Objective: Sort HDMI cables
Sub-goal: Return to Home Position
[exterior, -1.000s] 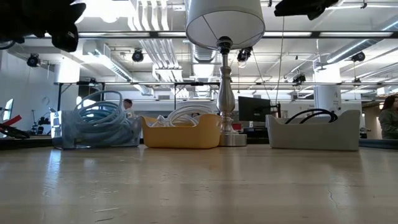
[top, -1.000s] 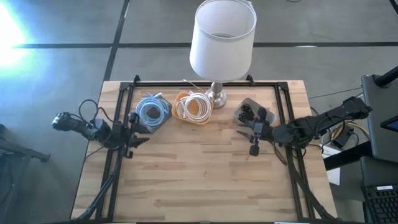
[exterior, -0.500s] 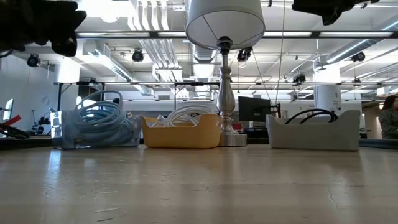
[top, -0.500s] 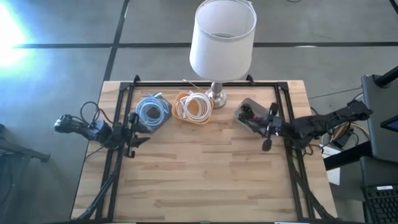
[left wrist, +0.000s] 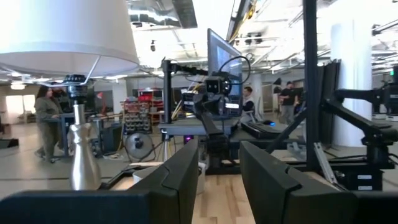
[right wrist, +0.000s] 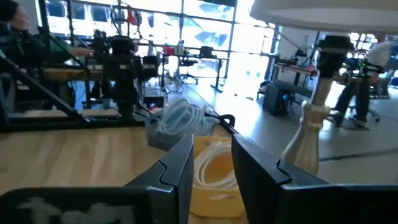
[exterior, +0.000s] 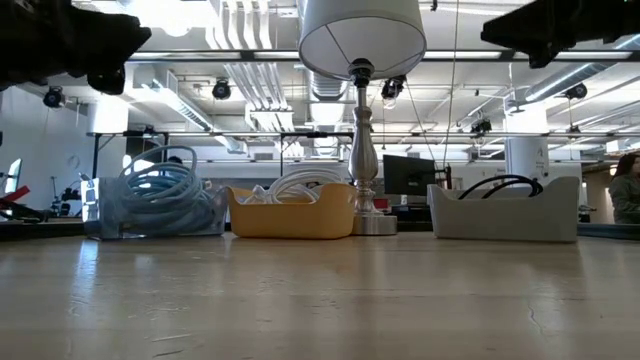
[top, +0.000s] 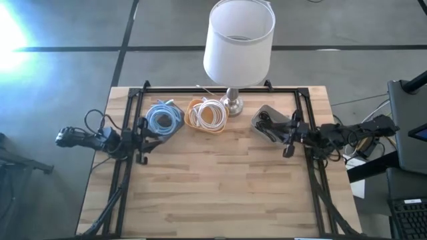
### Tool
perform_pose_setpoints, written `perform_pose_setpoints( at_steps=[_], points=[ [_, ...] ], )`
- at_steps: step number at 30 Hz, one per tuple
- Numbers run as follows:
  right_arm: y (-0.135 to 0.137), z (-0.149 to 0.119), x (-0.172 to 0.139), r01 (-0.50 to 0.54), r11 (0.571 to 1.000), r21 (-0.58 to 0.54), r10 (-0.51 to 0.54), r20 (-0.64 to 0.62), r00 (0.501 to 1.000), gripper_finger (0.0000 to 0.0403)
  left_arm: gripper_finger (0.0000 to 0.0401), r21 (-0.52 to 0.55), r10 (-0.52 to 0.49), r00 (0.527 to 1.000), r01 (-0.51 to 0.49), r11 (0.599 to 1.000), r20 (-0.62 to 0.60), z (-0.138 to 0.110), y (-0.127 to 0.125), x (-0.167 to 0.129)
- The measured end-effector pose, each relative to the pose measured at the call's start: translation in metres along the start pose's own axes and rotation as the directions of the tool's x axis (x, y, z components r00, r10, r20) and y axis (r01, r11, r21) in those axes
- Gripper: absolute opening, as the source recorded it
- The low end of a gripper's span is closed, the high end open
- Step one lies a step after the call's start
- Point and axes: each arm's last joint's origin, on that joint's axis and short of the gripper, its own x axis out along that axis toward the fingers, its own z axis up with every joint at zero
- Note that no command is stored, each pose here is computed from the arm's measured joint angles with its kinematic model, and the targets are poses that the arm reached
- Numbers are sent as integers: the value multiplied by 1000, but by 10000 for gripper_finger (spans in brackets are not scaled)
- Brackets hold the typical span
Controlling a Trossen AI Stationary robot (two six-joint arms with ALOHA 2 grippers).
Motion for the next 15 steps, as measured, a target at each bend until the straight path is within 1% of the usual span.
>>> perform_pose_setpoints(
  at_steps=[9,15],
  points=[
    [-7,-21,-4,43,999,15,-43,-11,999,90,122,-2,30,999,-31,1000,-43,-5,3,0],
    [-10,-29,-9,47,999,25,-48,3,999,84,122,4,36,997,-36,999,-62,-7,3,0]
  ],
)
